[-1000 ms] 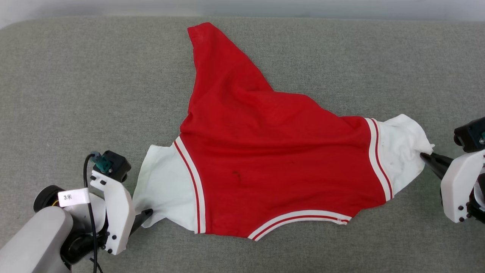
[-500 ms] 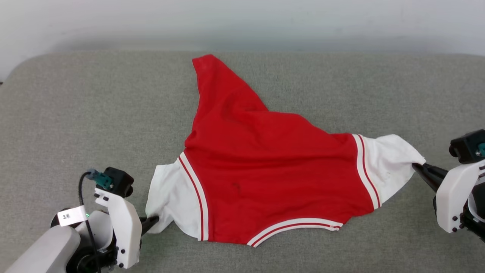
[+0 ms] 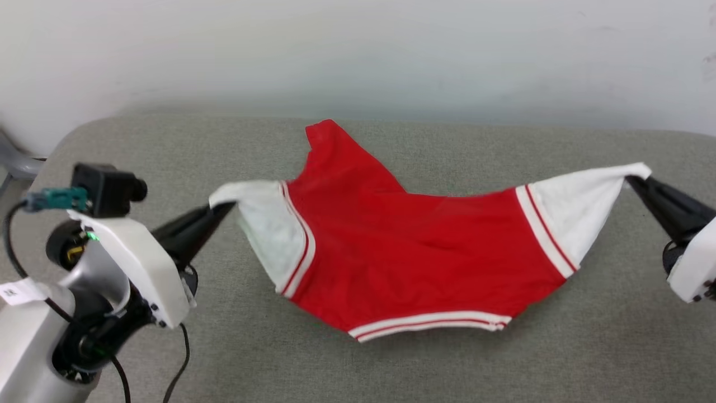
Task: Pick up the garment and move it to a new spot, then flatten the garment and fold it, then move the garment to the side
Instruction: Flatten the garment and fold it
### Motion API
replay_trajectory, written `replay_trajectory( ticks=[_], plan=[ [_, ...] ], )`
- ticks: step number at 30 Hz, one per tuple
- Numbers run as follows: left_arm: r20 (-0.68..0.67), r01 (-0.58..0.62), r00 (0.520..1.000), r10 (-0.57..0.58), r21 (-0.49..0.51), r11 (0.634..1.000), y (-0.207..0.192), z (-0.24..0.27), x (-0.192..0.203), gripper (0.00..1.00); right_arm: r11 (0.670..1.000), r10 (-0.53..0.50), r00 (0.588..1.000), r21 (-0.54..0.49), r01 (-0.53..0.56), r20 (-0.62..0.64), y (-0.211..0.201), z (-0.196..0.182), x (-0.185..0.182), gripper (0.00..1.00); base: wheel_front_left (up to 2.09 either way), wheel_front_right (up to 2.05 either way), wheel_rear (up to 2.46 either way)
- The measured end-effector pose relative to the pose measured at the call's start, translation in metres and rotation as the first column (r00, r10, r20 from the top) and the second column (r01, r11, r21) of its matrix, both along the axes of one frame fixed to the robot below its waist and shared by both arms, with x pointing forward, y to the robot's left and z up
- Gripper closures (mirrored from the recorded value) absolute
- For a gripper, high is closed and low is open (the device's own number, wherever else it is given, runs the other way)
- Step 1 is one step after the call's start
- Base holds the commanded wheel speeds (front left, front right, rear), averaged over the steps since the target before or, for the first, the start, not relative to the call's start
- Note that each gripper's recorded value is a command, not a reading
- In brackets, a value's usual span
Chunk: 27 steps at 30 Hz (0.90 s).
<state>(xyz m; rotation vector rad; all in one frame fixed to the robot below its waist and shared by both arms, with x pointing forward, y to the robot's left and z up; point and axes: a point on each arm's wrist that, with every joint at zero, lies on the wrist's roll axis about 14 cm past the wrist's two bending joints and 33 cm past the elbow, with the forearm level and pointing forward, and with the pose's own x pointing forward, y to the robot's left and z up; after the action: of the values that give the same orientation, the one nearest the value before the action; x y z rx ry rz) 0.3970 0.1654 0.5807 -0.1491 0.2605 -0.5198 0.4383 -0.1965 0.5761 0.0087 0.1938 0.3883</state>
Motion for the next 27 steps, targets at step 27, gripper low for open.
replay_trajectory(
  ticks=[27],
  plan=[
    [0.681, -0.017, 0.729, 0.075, -0.092, 0.996, -0.031, 0.234, 0.075, 1.00, 0.987, -0.091, 0.842, 0.162, 0.004, 0.531, -0.004, 0.202, 0.045, 1.00, 0.00, 0.00, 0.00]
  ],
)
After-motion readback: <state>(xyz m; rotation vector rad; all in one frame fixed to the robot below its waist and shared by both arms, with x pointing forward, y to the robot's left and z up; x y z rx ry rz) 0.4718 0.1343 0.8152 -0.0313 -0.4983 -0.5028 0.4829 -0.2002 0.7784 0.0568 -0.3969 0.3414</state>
